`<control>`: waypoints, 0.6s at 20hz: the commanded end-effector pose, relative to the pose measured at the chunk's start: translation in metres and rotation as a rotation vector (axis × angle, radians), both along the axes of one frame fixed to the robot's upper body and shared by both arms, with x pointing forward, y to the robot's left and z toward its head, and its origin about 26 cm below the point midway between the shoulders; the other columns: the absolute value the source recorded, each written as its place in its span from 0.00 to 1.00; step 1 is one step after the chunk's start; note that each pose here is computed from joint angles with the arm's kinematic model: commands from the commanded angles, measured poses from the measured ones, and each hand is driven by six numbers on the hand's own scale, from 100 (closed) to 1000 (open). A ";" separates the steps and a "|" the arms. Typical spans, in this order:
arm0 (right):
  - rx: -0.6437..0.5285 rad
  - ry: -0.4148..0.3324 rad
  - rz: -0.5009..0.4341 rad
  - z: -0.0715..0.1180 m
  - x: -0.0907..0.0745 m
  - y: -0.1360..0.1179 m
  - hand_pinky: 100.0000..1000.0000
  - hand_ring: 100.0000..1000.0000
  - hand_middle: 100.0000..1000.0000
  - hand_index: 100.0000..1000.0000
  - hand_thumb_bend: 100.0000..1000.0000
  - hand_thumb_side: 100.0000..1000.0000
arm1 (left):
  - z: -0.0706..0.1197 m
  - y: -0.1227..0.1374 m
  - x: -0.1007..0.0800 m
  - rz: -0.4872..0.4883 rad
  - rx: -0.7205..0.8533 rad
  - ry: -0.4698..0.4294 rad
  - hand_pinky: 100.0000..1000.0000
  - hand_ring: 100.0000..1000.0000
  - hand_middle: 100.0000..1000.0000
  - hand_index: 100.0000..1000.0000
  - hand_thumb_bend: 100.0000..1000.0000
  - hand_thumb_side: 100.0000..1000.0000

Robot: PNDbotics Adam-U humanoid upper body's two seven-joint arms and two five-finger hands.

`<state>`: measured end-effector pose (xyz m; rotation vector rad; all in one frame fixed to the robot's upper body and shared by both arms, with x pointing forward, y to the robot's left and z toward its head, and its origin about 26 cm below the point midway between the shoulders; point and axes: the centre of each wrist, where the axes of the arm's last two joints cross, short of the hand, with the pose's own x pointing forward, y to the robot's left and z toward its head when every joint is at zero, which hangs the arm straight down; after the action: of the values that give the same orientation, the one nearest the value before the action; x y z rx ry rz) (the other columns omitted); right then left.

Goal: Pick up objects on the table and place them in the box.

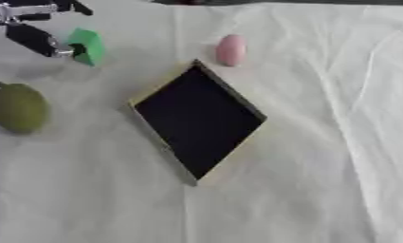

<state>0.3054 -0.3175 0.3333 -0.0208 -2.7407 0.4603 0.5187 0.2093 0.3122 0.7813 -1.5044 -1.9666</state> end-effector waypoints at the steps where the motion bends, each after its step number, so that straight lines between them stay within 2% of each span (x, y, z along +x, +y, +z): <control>1: -0.010 -0.031 0.002 0.010 -0.005 -0.001 0.91 0.73 0.59 0.74 0.00 0.51 | 0.025 0.006 -0.005 -0.239 0.401 0.095 1.00 0.98 0.92 1.00 0.31 0.51; 2: -0.010 -0.030 0.001 0.010 -0.005 -0.001 0.91 0.73 0.59 0.74 0.00 0.51 | 0.025 0.005 -0.004 -0.238 0.404 0.094 1.00 0.99 0.92 1.00 0.36 0.45; 5: -0.012 -0.030 0.001 0.010 -0.005 -0.002 0.91 0.73 0.59 0.74 0.00 0.51 | 0.025 0.006 -0.004 -0.229 0.418 0.094 1.00 0.99 0.93 1.00 0.41 0.41; 8: -0.011 -0.030 0.001 0.010 -0.005 -0.002 0.92 0.73 0.58 0.74 0.00 0.51 | 0.023 0.007 -0.004 -0.219 0.430 0.096 1.00 0.98 0.92 0.99 0.44 0.42; 12: -0.014 -0.028 0.002 0.010 -0.005 -0.002 0.92 0.73 0.58 0.74 0.00 0.51 | 0.023 0.008 -0.003 -0.212 0.433 0.089 1.00 0.98 0.92 0.99 0.44 0.43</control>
<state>0.3054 -0.3181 0.3332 -0.0181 -2.7373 0.4614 0.5185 0.2098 0.3130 0.8392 -1.4622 -2.0030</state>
